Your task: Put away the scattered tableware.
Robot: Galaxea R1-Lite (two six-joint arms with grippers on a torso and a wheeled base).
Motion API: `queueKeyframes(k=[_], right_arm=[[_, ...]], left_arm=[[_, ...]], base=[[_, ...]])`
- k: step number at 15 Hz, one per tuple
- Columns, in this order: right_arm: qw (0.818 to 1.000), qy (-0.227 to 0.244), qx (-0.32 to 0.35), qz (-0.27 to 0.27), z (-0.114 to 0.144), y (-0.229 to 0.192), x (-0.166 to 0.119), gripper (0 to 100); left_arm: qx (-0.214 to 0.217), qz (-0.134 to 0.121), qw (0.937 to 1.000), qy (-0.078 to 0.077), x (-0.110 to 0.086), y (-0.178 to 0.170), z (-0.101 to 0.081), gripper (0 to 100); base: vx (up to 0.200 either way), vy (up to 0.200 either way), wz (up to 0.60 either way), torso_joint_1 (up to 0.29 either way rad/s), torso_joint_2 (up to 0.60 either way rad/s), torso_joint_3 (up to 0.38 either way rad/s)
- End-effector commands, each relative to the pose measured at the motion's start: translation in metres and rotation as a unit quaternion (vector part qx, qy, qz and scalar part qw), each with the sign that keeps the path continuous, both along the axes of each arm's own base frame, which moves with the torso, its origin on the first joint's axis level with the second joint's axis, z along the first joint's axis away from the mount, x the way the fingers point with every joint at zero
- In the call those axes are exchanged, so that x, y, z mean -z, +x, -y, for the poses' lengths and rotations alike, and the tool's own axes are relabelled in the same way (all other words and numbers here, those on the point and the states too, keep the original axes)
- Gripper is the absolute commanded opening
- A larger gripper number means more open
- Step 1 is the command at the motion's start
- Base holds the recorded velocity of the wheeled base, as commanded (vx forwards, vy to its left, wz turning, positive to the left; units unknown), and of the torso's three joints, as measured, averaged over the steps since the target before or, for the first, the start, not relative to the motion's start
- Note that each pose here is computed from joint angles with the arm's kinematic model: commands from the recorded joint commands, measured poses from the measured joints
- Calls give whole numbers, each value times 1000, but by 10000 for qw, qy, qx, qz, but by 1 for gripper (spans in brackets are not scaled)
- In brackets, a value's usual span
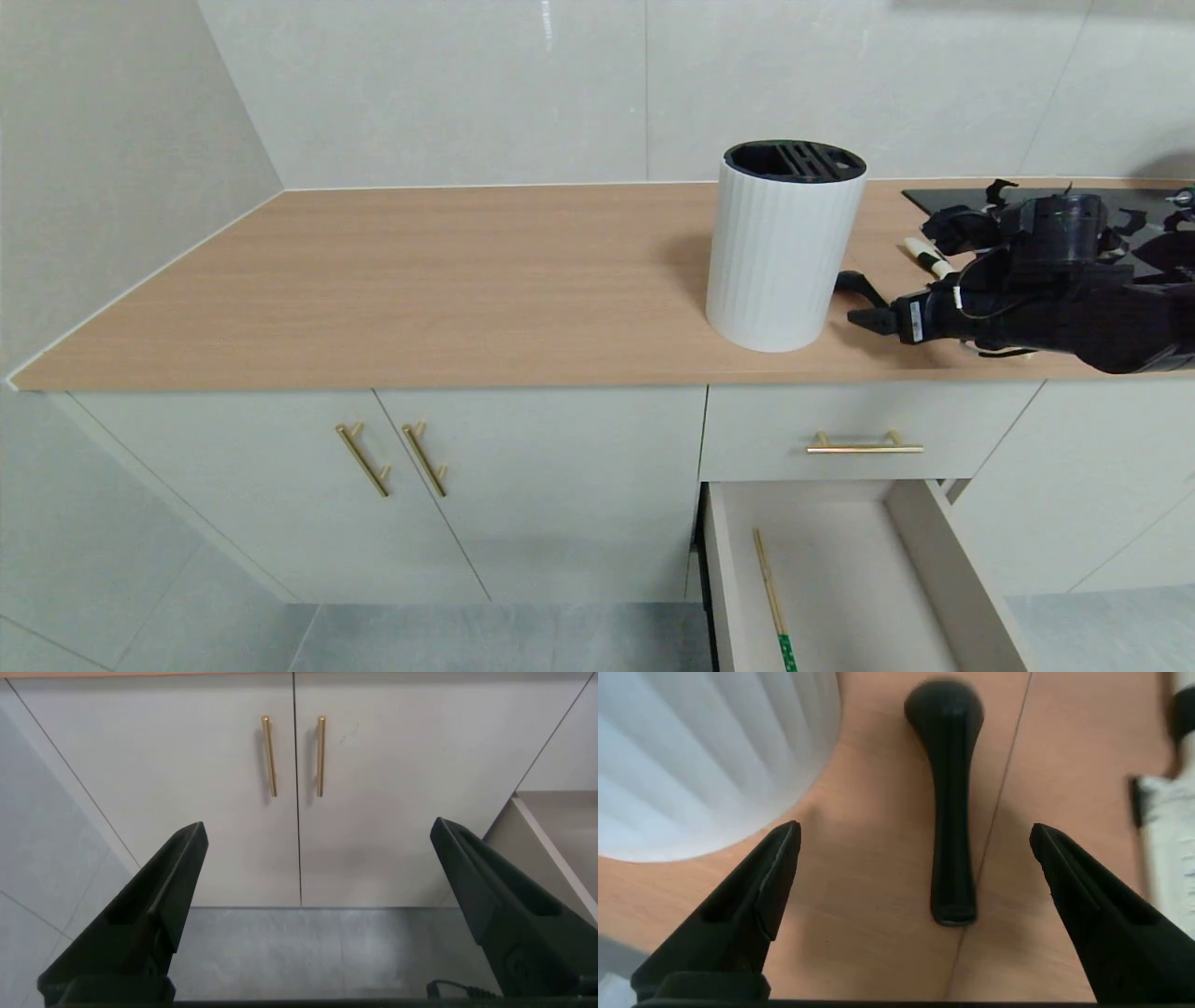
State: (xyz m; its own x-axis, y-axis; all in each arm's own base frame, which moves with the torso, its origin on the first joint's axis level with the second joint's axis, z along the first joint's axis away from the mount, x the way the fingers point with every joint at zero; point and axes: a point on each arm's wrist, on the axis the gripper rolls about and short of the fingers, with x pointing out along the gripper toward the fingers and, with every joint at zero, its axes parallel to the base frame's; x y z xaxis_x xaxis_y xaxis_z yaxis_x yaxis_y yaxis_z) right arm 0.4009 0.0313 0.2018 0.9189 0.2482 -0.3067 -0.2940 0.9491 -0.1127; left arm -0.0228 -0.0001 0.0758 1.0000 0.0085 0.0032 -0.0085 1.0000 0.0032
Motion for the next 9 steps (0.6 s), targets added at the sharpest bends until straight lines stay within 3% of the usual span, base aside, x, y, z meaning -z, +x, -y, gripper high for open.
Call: queueKeyframes(k=[1,9], right_arm=[[9999,72,53,-58,3,6,6,100],[9990,330,256,-139,11,29,18,100]], left_arm=[[-3,-1,10000,-1,0,0,0,100],[-3,-1,10000,-1,0,0,0,100]], base=[[0,0,0,0,0,0],[0,0,0,0,0,0]])
